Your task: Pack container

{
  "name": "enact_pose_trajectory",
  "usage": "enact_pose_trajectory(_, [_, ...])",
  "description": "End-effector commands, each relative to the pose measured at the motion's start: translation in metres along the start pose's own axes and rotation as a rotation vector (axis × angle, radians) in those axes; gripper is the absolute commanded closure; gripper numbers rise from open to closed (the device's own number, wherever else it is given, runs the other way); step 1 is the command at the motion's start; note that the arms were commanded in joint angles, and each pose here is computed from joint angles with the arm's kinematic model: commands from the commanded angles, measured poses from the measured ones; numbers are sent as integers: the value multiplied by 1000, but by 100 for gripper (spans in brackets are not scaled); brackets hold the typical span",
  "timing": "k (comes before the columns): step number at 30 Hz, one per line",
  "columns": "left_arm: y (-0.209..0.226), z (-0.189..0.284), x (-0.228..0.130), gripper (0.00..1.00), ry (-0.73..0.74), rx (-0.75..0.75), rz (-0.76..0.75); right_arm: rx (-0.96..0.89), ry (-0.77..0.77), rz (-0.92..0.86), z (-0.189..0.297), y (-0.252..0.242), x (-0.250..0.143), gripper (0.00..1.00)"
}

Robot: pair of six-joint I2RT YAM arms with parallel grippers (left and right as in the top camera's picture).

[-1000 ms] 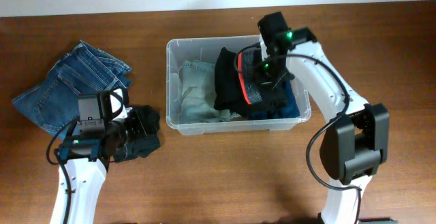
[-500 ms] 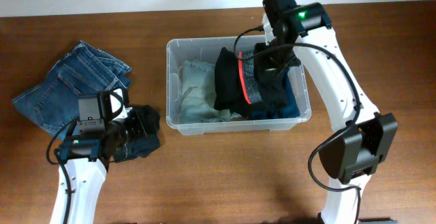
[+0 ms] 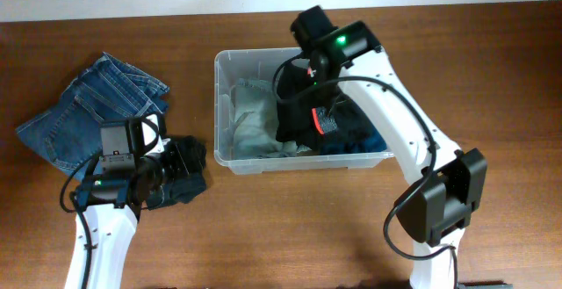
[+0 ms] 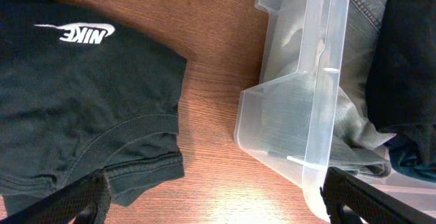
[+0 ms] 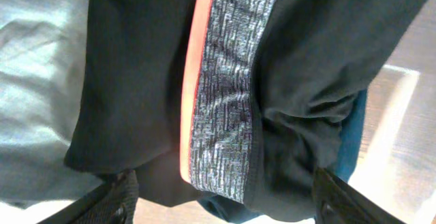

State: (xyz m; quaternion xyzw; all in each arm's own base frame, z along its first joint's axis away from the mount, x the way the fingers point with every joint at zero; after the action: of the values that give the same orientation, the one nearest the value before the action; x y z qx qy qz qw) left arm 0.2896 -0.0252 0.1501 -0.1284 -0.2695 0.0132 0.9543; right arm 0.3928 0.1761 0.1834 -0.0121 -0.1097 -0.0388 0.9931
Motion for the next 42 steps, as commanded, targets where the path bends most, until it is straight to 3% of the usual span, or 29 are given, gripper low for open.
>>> enact_pose_trajectory(1, [0, 1, 2, 1, -6, 4, -21, -94, -20, -115, -8, -15, 2, 25])
enact_pose_trajectory(3, [0, 1, 2, 1, -6, 4, -21, -102, 1, -133, -13, -18, -3, 28])
enact_pose_trajectory(4, [0, 1, 2, 1, -6, 4, -21, -104, 16, -132, -16, -19, -6, 35])
enact_pose_trajectory(7, [0, 1, 2, 1, -6, 4, -21, -114, 45, -128, -28, -20, -13, 91])
enact_pose_trajectory(8, [0, 1, 2, 1, -6, 4, -21, -118, 56, -126, -32, -21, -16, 96])
enact_pose_trajectory(21, [0, 1, 2, 1, -6, 4, -21, -84, 139, -91, -105, -18, -51, 96])
enact_pose_trajectory(25, [0, 1, 2, 1, -6, 4, -21, -68, 66, -14, -68, -14, -26, 96])
enact_pose_trajectory(35, [0, 1, 2, 1, -6, 4, -21, 15, -264, -128, 67, -32, 56, 96])
enact_pose_trajectory(42, [0, 1, 2, 1, -6, 4, -21, 26, -228, -215, 36, -61, 77, 96])
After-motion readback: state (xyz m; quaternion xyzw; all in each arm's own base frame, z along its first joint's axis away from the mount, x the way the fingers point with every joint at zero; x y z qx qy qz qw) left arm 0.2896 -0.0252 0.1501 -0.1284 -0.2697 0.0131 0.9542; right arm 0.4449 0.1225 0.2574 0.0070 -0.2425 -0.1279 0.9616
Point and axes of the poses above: each gripper's point midway between its finger pads, its own z axis back along the fingers, its own y axis along the line the jaws close on, x = y × z, the point moved 2 cm from there along z, back along the fingers, and after that the axes turned 15 degrees about -z, right-handed, at the moved point
